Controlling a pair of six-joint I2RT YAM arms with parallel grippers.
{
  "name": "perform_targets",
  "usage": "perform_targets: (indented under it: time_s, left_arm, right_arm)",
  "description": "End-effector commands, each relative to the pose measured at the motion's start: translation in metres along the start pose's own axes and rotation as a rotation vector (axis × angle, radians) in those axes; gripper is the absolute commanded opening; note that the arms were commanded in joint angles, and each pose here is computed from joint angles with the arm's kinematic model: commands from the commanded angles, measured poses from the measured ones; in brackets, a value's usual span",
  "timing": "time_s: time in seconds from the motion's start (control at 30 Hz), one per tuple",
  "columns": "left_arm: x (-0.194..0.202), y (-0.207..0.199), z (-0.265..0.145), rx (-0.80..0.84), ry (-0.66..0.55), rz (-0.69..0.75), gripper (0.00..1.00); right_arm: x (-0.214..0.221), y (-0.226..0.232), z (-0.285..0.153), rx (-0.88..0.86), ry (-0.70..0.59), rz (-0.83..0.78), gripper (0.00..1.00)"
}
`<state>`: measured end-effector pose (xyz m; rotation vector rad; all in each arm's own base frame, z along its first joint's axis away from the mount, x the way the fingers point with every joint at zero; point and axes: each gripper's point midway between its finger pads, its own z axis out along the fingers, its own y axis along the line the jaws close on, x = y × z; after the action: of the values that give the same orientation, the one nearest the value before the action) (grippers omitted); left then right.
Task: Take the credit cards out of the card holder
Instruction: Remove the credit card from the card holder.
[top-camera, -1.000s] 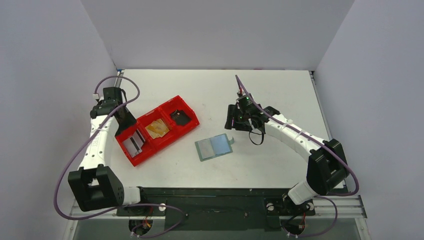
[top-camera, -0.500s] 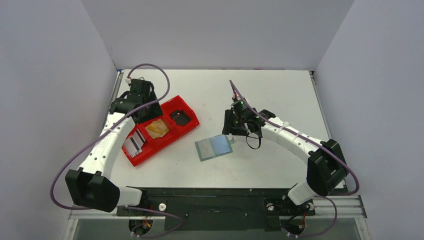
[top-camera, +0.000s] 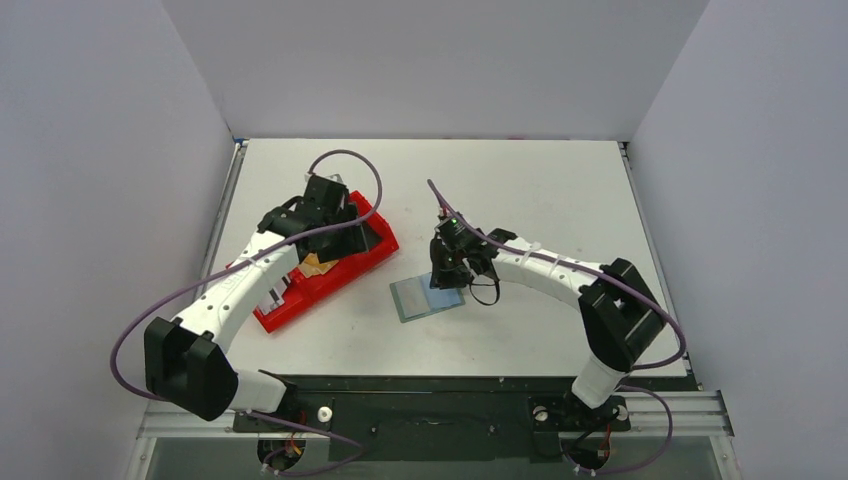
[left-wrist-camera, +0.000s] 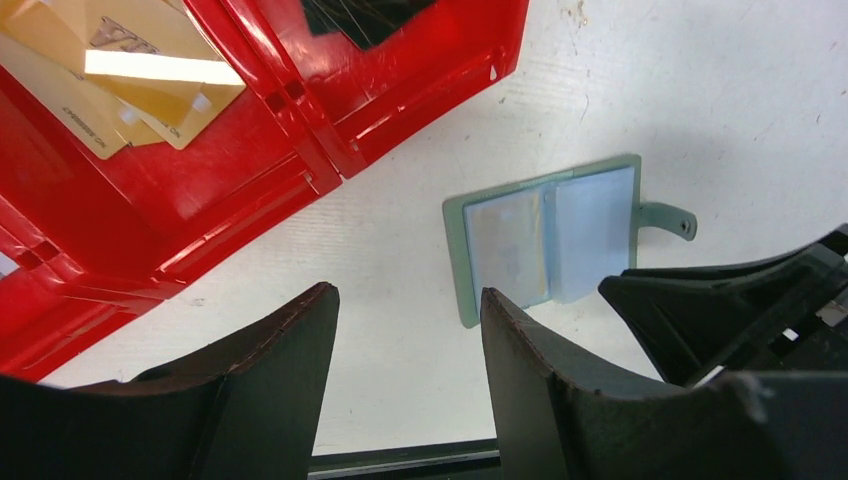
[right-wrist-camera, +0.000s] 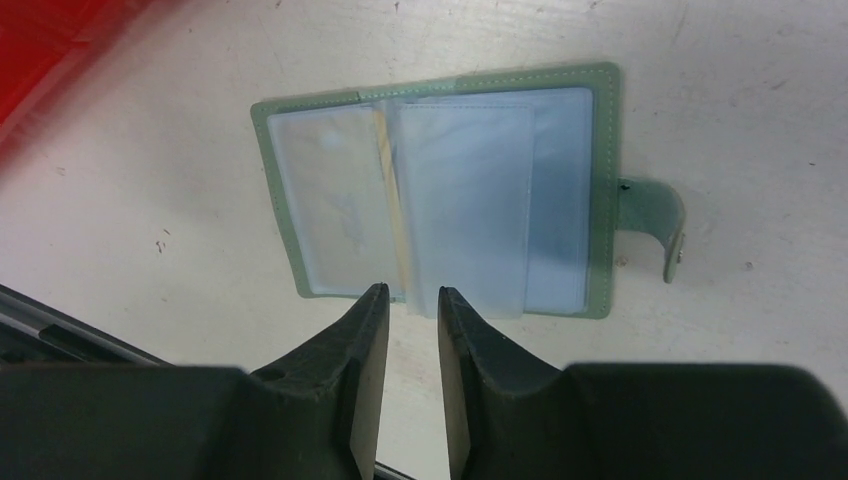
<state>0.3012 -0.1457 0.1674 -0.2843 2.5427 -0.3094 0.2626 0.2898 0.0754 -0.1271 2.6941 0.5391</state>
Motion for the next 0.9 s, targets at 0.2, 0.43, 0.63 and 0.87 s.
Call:
perform_targets:
  time_s: [0.2,0.43,0.63,0.87]
  left_arm:
    - [0.007,-0.014,0.009,0.069,0.005,-0.023,0.52]
    - [0.012,-0.012,0.014,0.058,0.023,-0.018,0.52]
    - [0.014,-0.011,0.016,0.059,0.033,-0.014,0.52]
    - [0.016,-0.012,0.019,0.058,0.045,-0.009,0.52]
  right_arm:
    - [0.002,0.052,0.025,-0.095,0.040,-0.064,0.16]
    - [0.002,0.043,0.040,-0.035,0.051,-0.073,0.15]
    - [-0.001,0.016,0.046,0.039,0.055,-0.065,0.18]
    - [-0.004,-0.001,0.042,0.082,0.034,-0.076,0.42]
